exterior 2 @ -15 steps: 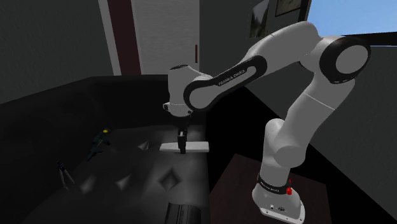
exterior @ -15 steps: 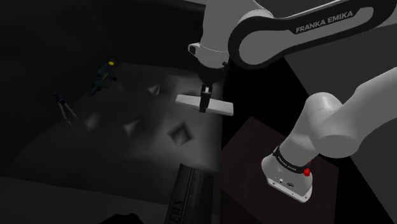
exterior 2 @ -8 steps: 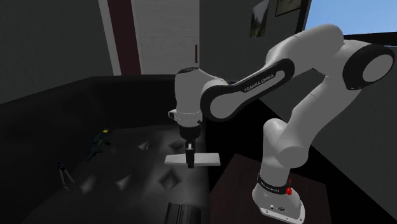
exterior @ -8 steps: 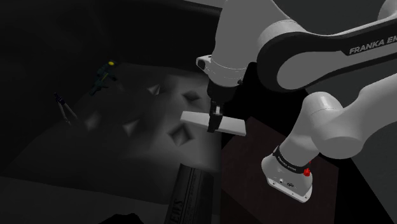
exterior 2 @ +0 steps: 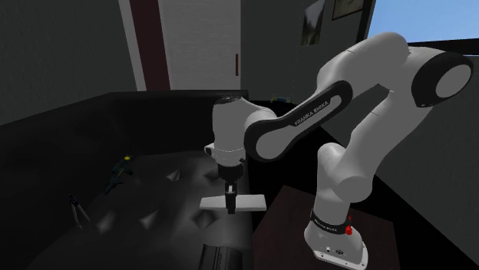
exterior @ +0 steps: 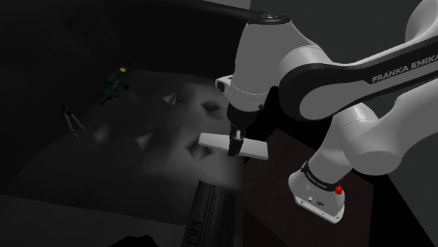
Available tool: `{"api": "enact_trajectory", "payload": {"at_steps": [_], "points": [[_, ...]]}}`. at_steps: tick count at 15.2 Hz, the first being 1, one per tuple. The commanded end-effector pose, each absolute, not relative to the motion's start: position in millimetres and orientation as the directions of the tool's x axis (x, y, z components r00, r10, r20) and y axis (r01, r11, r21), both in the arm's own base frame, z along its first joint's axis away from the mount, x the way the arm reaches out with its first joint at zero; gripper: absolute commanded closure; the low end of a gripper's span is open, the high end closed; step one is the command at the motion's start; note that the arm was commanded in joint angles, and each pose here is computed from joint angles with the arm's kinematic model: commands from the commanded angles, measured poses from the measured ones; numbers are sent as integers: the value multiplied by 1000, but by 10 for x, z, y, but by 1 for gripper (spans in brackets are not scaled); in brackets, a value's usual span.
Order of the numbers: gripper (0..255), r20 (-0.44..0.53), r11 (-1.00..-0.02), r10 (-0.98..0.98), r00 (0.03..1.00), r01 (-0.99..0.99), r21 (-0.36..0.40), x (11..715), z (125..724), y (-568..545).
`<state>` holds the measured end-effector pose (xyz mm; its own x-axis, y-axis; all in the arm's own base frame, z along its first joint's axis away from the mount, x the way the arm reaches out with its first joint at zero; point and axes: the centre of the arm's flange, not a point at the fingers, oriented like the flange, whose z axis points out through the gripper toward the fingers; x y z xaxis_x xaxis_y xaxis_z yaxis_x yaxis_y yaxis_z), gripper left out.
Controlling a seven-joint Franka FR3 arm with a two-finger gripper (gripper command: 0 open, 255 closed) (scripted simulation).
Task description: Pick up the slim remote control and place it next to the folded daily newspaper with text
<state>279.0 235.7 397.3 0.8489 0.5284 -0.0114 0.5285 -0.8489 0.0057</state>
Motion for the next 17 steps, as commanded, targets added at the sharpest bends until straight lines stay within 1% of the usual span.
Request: {"api": "enact_trajectory", "payload": {"at_steps": [1, 9, 17], "points": [[255, -11, -849, 528, 849, 528, 6, 2793, 3863, 2361], [255, -11, -849, 528, 849, 528, 6, 2793, 3407, 2361], [255, -11, -849, 528, 849, 528, 6, 2793, 3407, 2361]]}}
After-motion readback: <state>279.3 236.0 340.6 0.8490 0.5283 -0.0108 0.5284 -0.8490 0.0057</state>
